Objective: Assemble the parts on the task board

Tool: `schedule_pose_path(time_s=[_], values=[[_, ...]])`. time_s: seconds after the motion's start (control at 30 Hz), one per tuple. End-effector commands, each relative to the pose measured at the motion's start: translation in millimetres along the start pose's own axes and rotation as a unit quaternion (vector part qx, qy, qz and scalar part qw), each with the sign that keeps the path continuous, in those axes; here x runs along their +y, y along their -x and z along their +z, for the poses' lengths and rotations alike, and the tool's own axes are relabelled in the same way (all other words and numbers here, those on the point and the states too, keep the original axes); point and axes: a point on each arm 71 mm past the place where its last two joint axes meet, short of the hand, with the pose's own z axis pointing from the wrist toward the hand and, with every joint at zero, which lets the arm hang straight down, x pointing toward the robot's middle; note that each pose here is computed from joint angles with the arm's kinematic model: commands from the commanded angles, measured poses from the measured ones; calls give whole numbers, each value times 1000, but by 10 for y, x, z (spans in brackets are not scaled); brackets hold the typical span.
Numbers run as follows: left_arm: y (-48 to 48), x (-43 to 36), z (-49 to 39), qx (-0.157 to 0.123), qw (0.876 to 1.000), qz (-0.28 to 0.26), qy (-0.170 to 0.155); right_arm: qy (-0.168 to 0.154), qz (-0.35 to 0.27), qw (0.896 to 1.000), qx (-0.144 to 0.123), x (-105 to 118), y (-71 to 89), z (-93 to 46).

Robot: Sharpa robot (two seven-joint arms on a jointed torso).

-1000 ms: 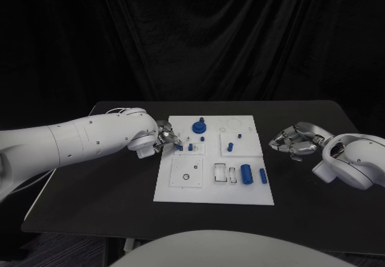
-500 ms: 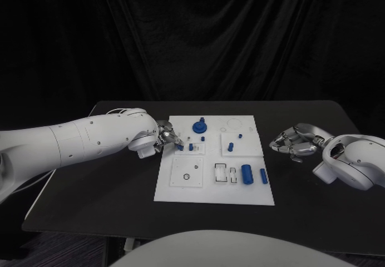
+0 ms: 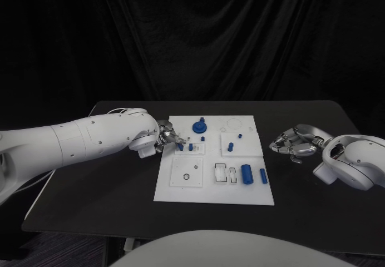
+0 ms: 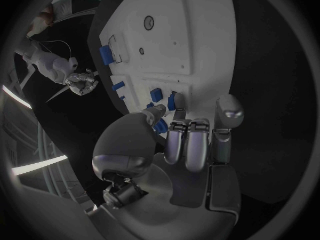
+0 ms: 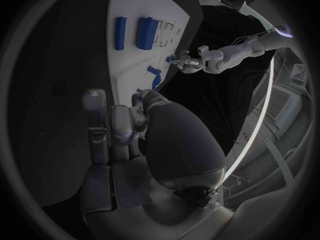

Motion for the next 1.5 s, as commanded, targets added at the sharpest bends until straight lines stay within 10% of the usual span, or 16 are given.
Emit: schedule_pose_path(time_s=[0.03,0.53,1.07,1.5], values=[[-104,77,33,27,999,11,23,-13,0,1000,11,-26,-23,-1],[-101,93,31,25,999,12,22,-18,-1,1000,18,-34,-34,-1],[-55,11,16,-7,998,29,-53,-11,0,1000,10,-30,-19,-8],[-33,60,16,-12,999,28,-35,-10,1,1000,8,-36,-13,-17]])
